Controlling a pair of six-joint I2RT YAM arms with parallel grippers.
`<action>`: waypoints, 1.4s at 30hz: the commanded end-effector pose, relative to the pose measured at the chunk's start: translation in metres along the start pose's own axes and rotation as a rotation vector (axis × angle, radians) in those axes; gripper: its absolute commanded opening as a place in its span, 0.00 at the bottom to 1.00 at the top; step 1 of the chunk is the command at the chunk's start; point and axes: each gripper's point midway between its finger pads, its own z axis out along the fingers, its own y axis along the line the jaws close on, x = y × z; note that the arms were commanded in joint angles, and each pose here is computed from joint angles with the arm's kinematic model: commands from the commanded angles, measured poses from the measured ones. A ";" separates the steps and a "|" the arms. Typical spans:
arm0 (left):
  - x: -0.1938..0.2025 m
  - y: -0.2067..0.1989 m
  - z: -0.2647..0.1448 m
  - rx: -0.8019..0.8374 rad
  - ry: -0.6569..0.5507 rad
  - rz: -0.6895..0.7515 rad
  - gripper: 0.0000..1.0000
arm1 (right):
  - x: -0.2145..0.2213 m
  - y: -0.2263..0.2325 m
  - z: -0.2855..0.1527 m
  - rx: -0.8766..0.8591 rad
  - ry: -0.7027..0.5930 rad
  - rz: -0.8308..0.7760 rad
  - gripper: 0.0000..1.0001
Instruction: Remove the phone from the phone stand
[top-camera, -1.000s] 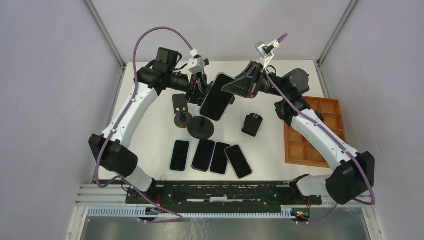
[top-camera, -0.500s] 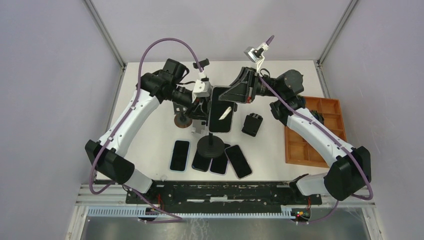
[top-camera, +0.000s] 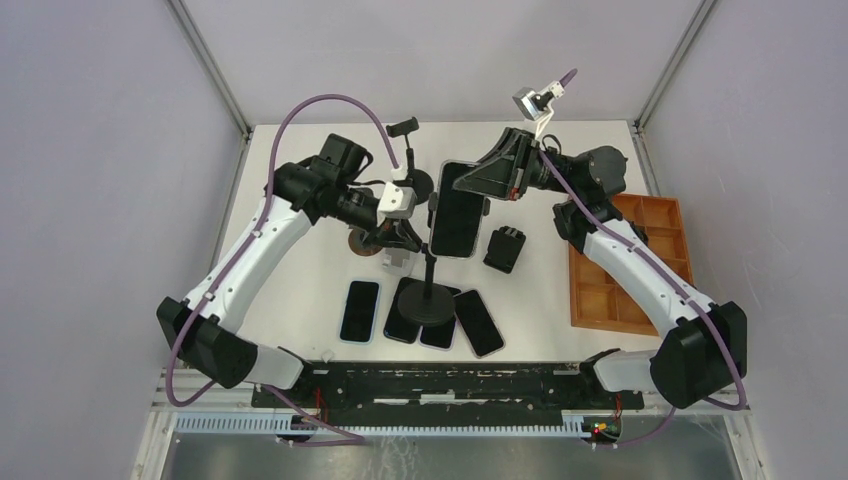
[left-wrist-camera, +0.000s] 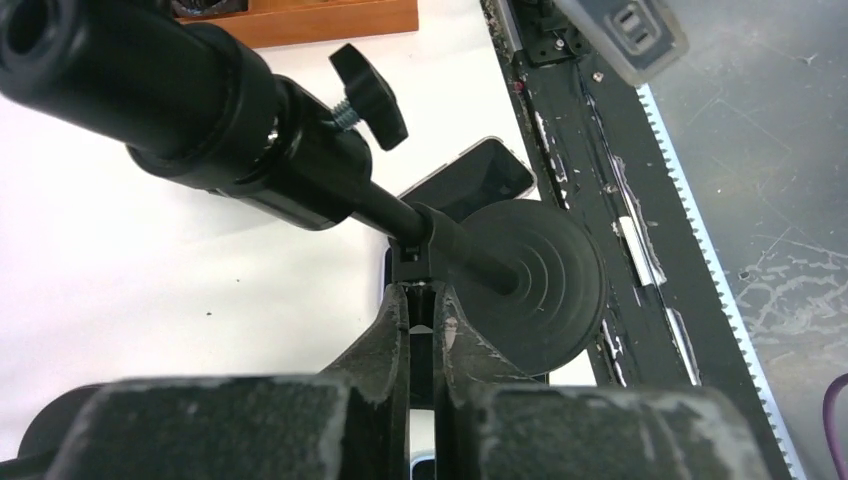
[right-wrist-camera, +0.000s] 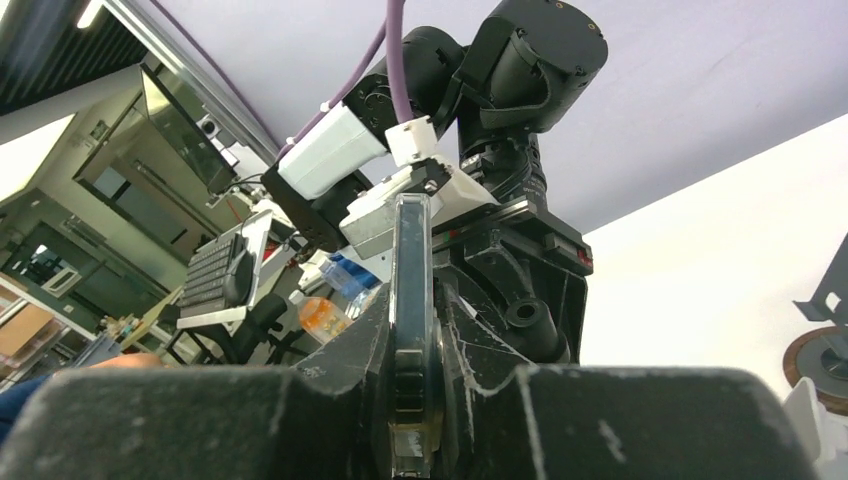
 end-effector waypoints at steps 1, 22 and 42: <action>0.023 -0.023 0.000 0.028 0.076 -0.023 0.02 | -0.061 0.071 -0.006 -0.120 -0.264 -0.222 0.00; -0.057 0.038 -0.033 -0.199 -0.216 -0.255 1.00 | -0.059 0.094 -0.010 -0.170 -0.261 -0.217 0.00; -0.089 0.014 0.003 0.087 -0.331 -0.355 1.00 | -0.056 0.096 0.001 -0.209 -0.273 -0.184 0.00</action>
